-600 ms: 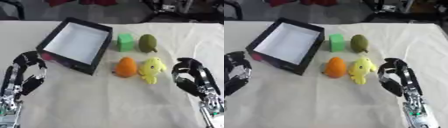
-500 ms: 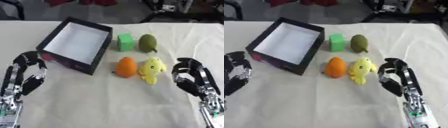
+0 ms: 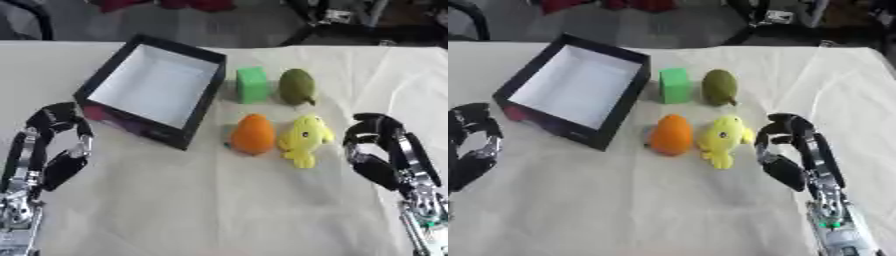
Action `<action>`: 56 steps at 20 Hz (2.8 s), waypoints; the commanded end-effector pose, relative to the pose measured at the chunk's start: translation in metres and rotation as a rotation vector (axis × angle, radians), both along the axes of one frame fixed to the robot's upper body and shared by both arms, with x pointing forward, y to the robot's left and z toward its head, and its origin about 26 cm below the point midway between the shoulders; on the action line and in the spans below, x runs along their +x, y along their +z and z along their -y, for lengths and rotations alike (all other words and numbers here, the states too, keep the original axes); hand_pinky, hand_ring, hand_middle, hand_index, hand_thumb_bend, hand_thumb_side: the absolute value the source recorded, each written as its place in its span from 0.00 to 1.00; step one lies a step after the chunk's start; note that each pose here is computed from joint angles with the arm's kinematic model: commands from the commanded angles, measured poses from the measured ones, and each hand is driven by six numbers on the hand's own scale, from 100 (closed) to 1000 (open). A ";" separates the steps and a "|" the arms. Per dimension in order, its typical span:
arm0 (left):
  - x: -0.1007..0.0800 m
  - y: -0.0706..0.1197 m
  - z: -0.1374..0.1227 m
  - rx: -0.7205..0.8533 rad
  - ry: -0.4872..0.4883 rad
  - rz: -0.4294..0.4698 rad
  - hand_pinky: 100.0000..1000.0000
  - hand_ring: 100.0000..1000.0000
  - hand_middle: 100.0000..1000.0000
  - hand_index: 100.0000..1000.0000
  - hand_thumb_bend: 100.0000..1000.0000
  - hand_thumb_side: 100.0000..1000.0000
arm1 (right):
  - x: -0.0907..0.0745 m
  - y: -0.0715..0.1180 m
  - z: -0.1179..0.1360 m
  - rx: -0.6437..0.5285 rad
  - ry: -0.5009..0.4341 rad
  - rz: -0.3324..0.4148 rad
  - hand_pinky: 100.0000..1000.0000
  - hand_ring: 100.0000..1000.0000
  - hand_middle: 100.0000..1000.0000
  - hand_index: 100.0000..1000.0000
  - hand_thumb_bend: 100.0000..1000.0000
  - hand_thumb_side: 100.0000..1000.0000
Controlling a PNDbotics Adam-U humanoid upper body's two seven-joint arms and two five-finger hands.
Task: Pick up objects on the table and place them in the box.
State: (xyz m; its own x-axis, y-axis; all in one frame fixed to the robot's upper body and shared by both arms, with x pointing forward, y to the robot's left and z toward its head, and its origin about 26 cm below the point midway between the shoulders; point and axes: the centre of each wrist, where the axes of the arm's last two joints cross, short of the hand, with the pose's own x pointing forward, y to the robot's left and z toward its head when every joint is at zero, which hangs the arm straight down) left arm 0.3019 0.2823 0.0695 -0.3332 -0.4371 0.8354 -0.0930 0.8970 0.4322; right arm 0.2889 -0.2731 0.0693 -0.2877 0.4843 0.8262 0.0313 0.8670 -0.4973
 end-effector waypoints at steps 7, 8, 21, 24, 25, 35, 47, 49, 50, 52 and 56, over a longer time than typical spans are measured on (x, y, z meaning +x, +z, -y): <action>0.000 0.004 -0.001 0.015 -0.015 0.007 0.77 0.80 0.74 0.62 0.20 0.39 | 0.035 0.050 0.008 -0.381 0.238 0.022 0.66 0.70 0.76 0.88 0.27 0.30; 0.000 0.004 -0.001 0.013 -0.015 0.007 0.77 0.80 0.75 0.62 0.23 0.42 | 0.039 0.055 0.010 -0.414 0.259 0.018 0.66 0.70 0.76 0.89 0.30 0.32; 0.000 0.004 0.000 0.011 -0.027 0.002 0.78 0.80 0.75 0.64 0.32 0.52 | 0.076 0.091 0.028 -0.643 0.428 -0.097 0.70 0.73 0.79 0.93 0.40 0.38; 0.000 0.004 0.000 0.013 -0.028 -0.001 0.78 0.80 0.74 0.64 0.32 0.52 | 0.082 0.094 0.025 -0.650 0.454 -0.103 0.71 0.73 0.79 0.92 0.39 0.37; 0.000 0.004 0.000 0.012 -0.029 -0.002 0.78 0.80 0.74 0.64 0.32 0.52 | 0.085 0.095 0.023 -0.654 0.466 -0.102 0.71 0.73 0.79 0.92 0.38 0.37; 0.000 0.003 0.003 0.007 -0.040 -0.007 0.77 0.80 0.74 0.65 0.32 0.53 | 0.112 0.085 -0.006 -0.696 0.560 -0.152 0.71 0.73 0.79 0.92 0.34 0.36; 0.000 0.002 0.004 0.001 -0.045 -0.012 0.77 0.79 0.73 0.65 0.31 0.54 | 0.132 0.050 -0.032 -0.758 0.626 -0.224 0.72 0.74 0.79 0.91 0.31 0.36; 0.000 0.002 0.004 -0.001 -0.046 -0.013 0.77 0.79 0.73 0.65 0.31 0.55 | 0.134 0.043 -0.032 -0.769 0.628 -0.235 0.72 0.74 0.79 0.90 0.30 0.35; -0.001 0.002 0.004 -0.001 -0.046 -0.014 0.77 0.79 0.73 0.65 0.31 0.55 | 0.134 0.039 -0.032 -0.773 0.629 -0.242 0.72 0.74 0.79 0.90 0.30 0.35; -0.001 0.002 0.004 -0.002 -0.047 -0.014 0.77 0.79 0.73 0.65 0.31 0.55 | 0.135 0.035 -0.032 -0.784 0.633 -0.250 0.72 0.74 0.79 0.89 0.29 0.35; -0.001 0.001 0.004 -0.003 -0.048 -0.015 0.77 0.79 0.73 0.65 0.31 0.55 | 0.136 0.029 -0.035 -0.796 0.648 -0.252 0.72 0.74 0.79 0.87 0.28 0.33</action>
